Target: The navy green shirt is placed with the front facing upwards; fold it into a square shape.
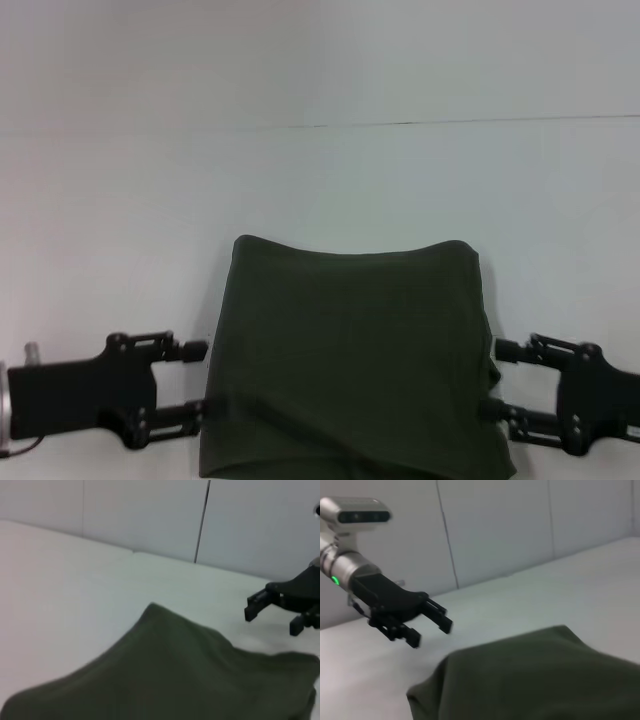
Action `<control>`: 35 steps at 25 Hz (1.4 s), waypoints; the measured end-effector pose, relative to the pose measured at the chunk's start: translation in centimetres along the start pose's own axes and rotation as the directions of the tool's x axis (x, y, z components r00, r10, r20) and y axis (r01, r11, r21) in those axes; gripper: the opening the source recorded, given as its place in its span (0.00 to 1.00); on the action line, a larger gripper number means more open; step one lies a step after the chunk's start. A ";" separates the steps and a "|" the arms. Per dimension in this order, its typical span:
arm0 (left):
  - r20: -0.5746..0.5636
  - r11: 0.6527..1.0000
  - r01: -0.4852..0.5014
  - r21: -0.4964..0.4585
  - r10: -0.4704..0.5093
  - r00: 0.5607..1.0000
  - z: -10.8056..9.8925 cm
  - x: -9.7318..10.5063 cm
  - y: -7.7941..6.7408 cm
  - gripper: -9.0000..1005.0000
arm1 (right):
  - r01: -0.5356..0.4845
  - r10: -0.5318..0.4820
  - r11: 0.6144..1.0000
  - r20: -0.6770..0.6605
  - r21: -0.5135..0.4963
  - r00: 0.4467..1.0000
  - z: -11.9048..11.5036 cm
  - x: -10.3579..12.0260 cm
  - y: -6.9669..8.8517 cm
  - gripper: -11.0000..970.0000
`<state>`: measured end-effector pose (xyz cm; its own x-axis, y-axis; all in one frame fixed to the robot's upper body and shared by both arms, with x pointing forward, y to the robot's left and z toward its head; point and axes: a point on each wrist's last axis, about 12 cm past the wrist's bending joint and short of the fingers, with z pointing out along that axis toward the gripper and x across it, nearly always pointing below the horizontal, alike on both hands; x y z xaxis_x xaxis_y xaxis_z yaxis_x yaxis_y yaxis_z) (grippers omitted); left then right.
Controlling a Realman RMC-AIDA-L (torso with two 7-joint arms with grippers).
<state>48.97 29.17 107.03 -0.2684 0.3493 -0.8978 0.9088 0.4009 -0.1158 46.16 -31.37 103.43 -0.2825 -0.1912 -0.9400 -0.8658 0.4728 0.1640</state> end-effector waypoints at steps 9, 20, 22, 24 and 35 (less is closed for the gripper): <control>-0.003 1.000 -0.014 -0.027 0.014 1.000 -1.2 1.4 -0.8 0.66 | -0.028 0.031 0.997 -0.040 0.066 0.999 -1.9 1.6 0.6 0.80; 0.022 0.999 -0.032 -0.016 0.032 0.999 -1.4 1.5 -1.1 0.66 | -0.018 0.021 0.998 -0.057 0.056 0.998 -1.9 1.9 0.8 0.80; 0.024 0.999 -0.036 -0.014 0.036 0.999 -1.3 1.4 -1.0 0.66 | -0.012 0.015 0.998 -0.056 0.056 0.998 -1.8 1.8 0.7 0.80; 0.026 0.999 -0.039 -0.011 0.039 0.999 -1.3 1.3 -1.0 0.66 | -0.006 0.009 0.998 -0.056 0.055 0.998 -1.8 1.7 0.6 0.80; 0.043 0.998 -0.043 -0.041 0.045 0.998 -1.6 1.3 -0.8 0.67 | 0.020 -0.016 0.998 -0.054 0.068 0.998 -1.5 1.4 0.1 0.80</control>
<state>47.40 30.62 106.62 -0.2134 0.3303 -0.9195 0.9058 0.4195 -0.0595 45.03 -32.83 102.60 -0.2903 -0.2449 -0.9251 -0.8412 0.5261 0.1247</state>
